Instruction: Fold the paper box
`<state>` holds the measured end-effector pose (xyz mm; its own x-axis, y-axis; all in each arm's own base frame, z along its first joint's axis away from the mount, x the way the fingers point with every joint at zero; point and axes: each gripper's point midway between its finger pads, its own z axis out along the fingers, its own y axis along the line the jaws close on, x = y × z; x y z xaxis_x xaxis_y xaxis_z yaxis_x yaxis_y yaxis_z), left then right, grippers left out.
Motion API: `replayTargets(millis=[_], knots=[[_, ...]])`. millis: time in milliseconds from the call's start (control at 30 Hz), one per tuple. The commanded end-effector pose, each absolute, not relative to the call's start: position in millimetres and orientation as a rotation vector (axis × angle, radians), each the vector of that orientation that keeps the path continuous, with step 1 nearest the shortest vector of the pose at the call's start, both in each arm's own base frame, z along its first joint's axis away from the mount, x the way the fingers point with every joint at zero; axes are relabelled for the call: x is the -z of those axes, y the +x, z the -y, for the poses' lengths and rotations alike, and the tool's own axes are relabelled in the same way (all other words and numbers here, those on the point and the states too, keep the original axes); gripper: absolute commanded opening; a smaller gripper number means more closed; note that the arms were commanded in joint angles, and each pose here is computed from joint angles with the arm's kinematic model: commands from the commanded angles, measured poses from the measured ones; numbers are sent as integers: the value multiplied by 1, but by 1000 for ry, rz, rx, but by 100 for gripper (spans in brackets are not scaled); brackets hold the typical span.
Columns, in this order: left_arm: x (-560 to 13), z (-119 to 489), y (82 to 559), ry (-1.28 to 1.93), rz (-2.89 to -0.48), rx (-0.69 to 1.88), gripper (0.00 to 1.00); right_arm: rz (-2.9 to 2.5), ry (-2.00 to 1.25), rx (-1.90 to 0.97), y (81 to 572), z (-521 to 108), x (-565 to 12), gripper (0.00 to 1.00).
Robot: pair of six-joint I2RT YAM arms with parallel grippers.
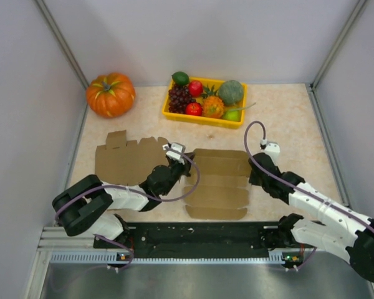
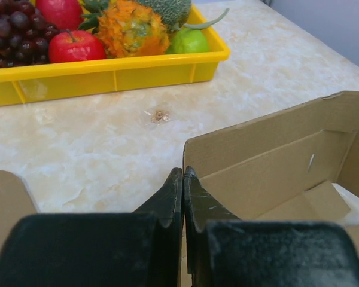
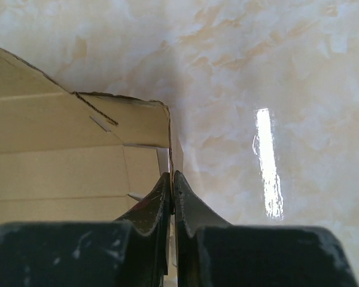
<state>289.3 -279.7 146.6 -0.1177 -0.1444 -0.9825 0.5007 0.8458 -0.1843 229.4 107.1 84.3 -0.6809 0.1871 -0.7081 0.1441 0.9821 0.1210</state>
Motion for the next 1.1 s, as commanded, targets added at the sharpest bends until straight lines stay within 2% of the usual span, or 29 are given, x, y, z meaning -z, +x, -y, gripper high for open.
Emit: replayTargets(millis=[0,267,367,567,633,767,800,867,967,1067], knots=[[-182,289,271,347,-1395,697,0,-2239,198,-254,232,-124,-95,0],[-169,286,239,435,-1327,749,0,-2157,272,-363,222,-120,-93,2],[-156,286,229,477,-1349,752,0,-2164,253,-401,218,-124,-96,10],[-143,282,215,509,-1363,743,0,-2208,155,-405,207,-125,-124,46],[-141,283,213,531,-1366,725,0,-2237,61,-364,202,-122,-133,56],[-146,285,215,547,-1354,706,0,-2173,-175,-387,217,-143,-186,66],[-149,288,216,551,-1349,706,0,-2161,-238,-375,222,-148,-194,71],[-155,291,215,575,-1328,701,0,-2151,-443,-506,230,-188,-213,77],[-161,292,215,599,-1315,691,0,-2153,-750,-528,246,-221,-206,77],[-165,293,217,625,-1299,659,0,-2009,-1015,-507,259,-238,-191,73]])
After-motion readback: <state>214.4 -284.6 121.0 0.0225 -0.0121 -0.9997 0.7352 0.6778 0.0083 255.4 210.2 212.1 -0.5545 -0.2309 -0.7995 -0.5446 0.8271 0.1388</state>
